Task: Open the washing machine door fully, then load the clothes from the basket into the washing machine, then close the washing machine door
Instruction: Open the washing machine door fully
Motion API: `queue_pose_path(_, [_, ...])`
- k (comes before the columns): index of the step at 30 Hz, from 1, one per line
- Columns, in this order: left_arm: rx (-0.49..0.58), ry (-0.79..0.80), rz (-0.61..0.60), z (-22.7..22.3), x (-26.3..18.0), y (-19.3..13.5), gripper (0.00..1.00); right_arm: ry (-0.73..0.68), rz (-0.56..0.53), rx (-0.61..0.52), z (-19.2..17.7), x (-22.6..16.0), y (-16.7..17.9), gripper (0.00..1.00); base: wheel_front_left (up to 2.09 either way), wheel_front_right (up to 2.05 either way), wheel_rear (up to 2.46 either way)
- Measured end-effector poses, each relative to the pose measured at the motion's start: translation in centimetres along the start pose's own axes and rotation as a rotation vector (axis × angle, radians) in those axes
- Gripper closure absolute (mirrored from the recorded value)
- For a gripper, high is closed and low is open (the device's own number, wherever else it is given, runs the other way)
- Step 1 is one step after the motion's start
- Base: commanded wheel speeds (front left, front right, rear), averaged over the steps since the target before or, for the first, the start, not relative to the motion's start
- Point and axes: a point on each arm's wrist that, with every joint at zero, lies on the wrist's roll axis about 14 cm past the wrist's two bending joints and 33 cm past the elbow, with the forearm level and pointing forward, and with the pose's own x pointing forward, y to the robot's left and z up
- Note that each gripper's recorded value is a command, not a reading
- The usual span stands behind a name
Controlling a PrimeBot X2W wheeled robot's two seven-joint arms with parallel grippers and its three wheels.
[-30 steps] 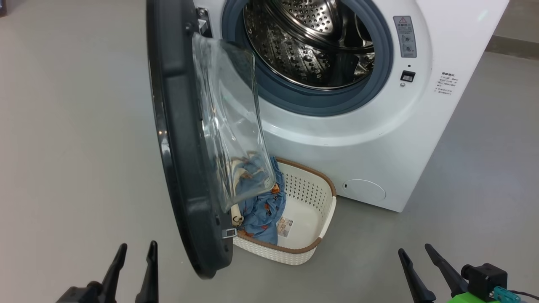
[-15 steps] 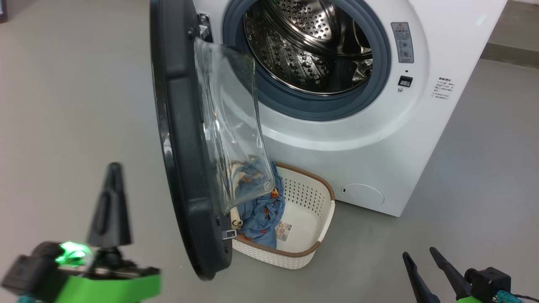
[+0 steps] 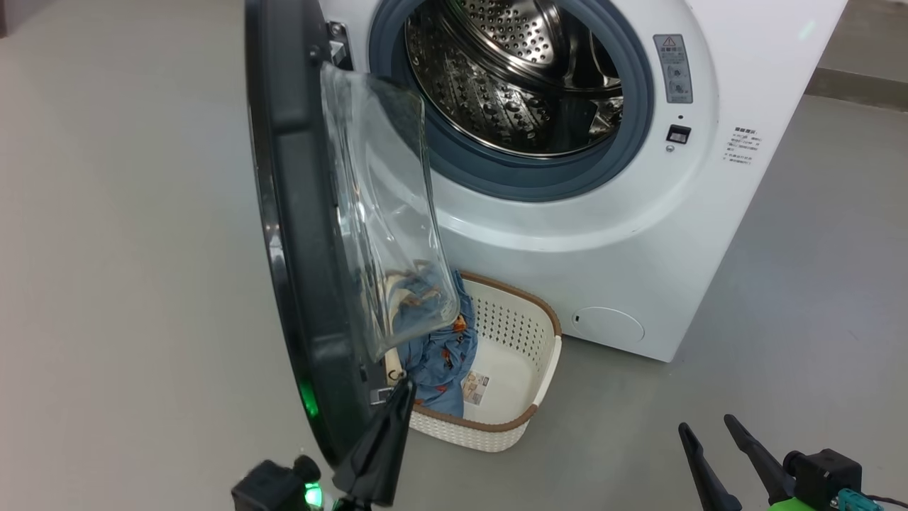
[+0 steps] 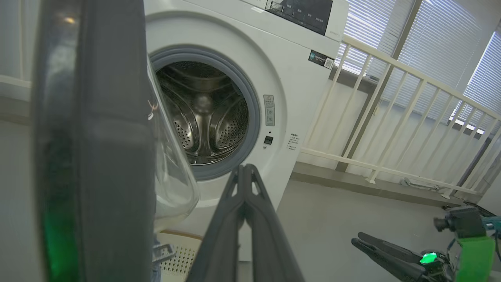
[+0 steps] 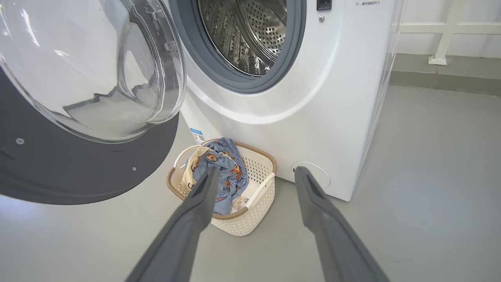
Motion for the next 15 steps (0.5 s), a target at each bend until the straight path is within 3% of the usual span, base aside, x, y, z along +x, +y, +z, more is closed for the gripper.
queue_pose_path(6, [-0.038,0.119,0.095,-3.8,-1.1,2.8,1.00,0.002,-0.001,0.003,-0.1,0.0,-0.1,0.00,0.00,0.00,0.00])
queue_pose_path(15, [-0.029,0.140,0.174,-4.4,-0.8,5.6,1.00,0.011,-0.003,0.011,-0.5,0.3,-0.2,0.00,0.00,0.00,0.00])
